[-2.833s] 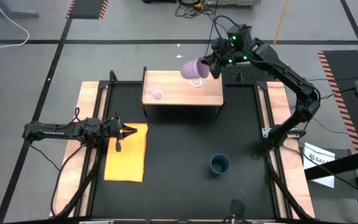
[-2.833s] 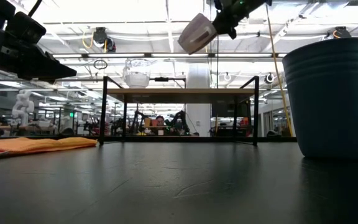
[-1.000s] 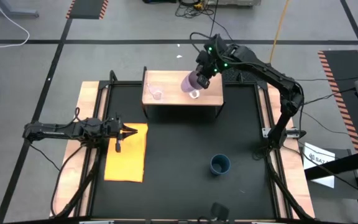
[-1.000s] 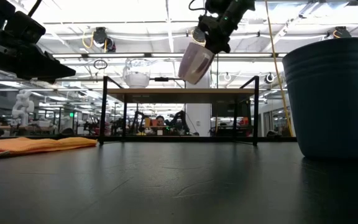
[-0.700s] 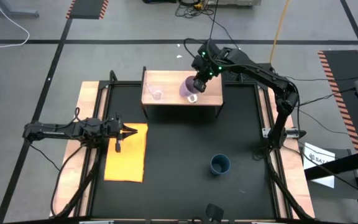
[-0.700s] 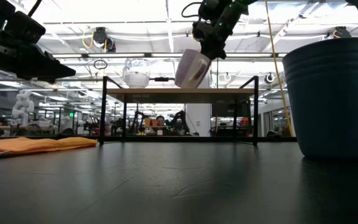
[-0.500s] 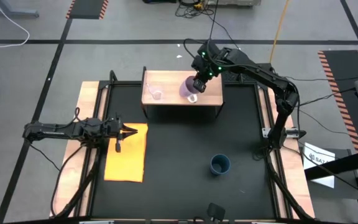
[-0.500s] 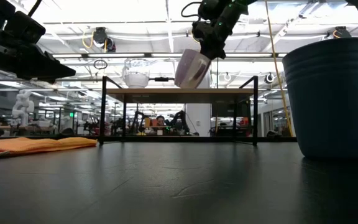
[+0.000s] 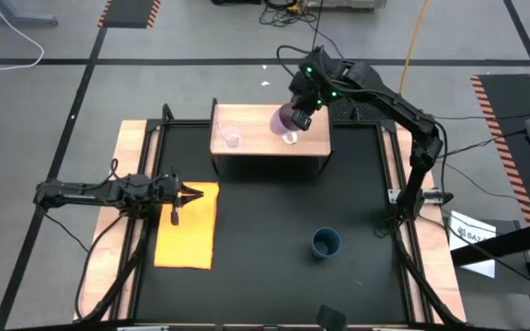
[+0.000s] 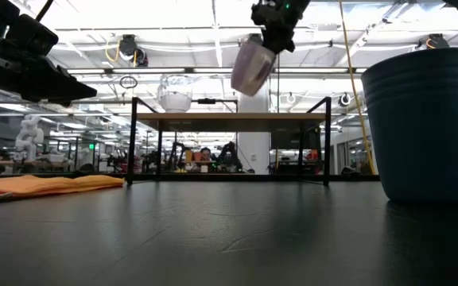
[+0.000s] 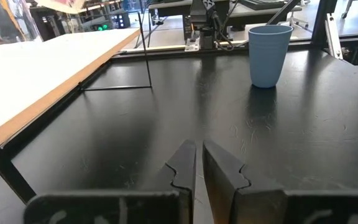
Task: Stack small to large cups/mugs on shelf
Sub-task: Put the purple mug on the shelf
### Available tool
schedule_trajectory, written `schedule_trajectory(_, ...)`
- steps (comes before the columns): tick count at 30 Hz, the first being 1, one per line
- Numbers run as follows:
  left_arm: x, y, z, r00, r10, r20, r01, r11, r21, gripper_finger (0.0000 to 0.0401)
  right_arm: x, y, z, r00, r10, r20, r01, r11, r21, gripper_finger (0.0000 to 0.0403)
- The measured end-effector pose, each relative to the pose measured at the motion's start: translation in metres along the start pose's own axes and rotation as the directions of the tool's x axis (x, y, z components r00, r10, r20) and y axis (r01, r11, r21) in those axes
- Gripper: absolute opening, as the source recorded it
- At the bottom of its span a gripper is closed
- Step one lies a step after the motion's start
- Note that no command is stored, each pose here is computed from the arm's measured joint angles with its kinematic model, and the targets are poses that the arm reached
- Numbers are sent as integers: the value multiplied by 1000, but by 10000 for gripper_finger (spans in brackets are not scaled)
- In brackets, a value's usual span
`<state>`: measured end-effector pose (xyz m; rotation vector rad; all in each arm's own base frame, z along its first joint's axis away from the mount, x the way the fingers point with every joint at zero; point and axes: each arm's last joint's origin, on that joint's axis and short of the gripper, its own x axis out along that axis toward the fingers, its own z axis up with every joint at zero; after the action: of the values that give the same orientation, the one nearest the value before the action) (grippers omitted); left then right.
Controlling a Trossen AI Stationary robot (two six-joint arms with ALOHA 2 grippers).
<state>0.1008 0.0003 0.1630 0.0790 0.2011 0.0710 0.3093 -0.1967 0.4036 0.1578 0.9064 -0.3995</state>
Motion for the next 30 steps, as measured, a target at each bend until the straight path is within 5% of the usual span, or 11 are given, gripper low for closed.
schedule_trajectory(14, 0, 0, 0, 1000, 0, 1, 0, 1000, 0, 33, 34, 0, -9, 983, 31, -182, -32, 999, 0, 5)
schedule_trajectory(30, 0, 0, 0, 1000, -1, 1, 1, 1000, 0, 33, 42, -1, -8, 983, 11, -182, -18, 999, -41, 6)
